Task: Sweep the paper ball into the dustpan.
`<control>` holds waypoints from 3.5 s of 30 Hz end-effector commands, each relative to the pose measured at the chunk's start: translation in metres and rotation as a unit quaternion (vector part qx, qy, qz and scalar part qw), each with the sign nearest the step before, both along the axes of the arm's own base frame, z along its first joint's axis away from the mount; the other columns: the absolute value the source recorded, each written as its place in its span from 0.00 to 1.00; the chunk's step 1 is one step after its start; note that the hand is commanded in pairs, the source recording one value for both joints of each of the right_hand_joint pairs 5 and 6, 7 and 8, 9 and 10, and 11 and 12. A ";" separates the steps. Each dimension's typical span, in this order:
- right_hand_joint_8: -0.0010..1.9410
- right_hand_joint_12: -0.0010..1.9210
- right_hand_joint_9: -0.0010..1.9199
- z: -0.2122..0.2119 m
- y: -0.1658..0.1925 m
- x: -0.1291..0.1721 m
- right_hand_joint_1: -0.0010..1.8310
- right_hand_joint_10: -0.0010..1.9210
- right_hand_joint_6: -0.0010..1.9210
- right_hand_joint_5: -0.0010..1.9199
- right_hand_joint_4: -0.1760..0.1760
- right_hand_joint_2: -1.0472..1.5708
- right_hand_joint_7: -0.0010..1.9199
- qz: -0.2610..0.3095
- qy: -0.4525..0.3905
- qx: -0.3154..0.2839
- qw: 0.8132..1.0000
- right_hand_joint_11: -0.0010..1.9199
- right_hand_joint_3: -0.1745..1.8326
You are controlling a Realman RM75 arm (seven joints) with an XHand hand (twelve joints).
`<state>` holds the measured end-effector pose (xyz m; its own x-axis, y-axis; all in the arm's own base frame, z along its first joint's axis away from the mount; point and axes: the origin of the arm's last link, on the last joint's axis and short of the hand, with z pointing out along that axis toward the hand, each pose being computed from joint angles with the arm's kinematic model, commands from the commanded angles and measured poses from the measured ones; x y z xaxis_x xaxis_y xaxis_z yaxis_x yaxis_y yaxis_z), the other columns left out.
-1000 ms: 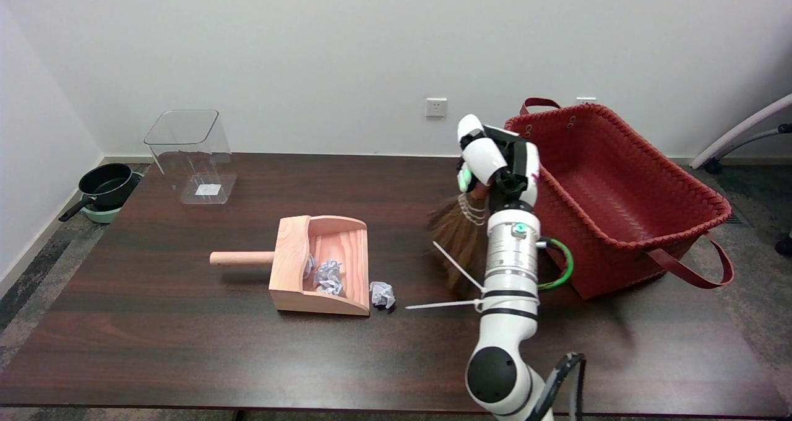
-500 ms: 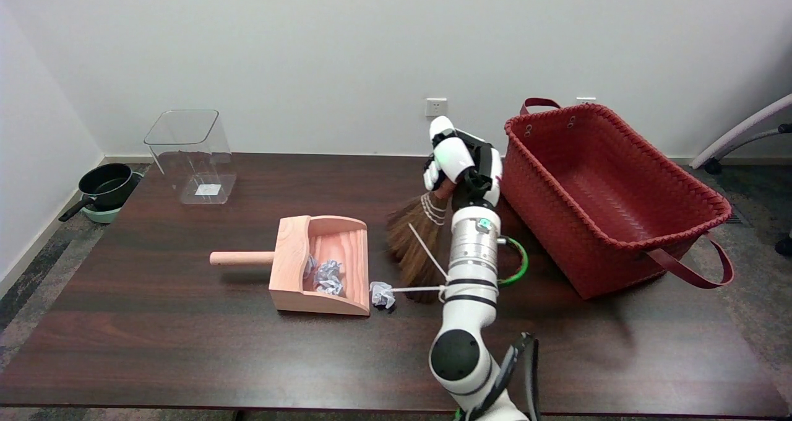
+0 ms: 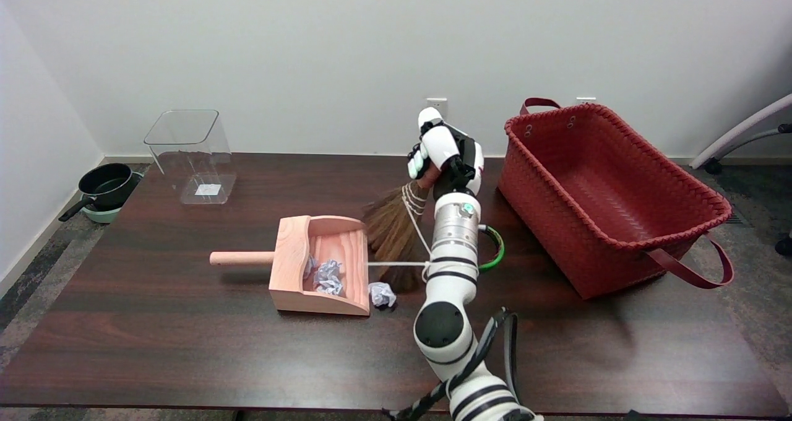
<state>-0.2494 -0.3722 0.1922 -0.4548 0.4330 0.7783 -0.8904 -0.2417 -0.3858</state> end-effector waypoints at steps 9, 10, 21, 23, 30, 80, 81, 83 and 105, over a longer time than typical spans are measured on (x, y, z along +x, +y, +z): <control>0.99 1.00 1.00 -0.002 -0.041 0.026 0.47 1.00 1.00 1.00 0.50 1.00 1.00 0.060 -0.171 0.002 0.983 1.00 0.84; 0.99 1.00 1.00 -0.001 -0.040 0.029 0.47 1.00 1.00 1.00 0.50 1.00 1.00 0.066 -0.167 0.003 0.984 1.00 0.84; 0.99 1.00 1.00 0.031 0.007 0.051 0.48 1.00 1.00 1.00 0.50 1.00 1.00 0.049 0.058 -0.002 0.997 1.00 0.80; 0.99 1.00 1.00 0.041 0.019 0.049 0.49 1.00 1.00 1.00 0.50 1.00 1.00 0.032 0.108 -0.018 0.993 1.00 0.79; 0.99 1.00 1.00 0.051 0.049 0.041 0.53 1.00 1.00 1.00 0.50 1.00 1.00 -0.008 0.196 -0.048 0.979 1.00 0.74; 0.99 1.00 1.00 -0.017 -0.033 0.047 0.48 1.00 1.00 1.00 0.50 1.00 1.00 0.062 -0.088 0.087 0.990 1.00 0.85; 0.99 1.00 1.00 -0.016 -0.034 0.047 0.48 1.00 1.00 1.00 0.50 1.00 1.00 0.066 -0.098 0.081 0.990 1.00 0.84; 0.99 1.00 1.00 -0.017 -0.038 0.050 0.47 1.00 1.00 1.00 0.50 1.00 1.00 0.079 -0.130 0.072 0.986 1.00 0.83; 0.99 1.00 1.00 -0.005 -0.013 0.072 0.48 1.00 1.00 1.00 0.50 1.00 1.00 0.101 0.016 0.011 0.995 1.00 0.77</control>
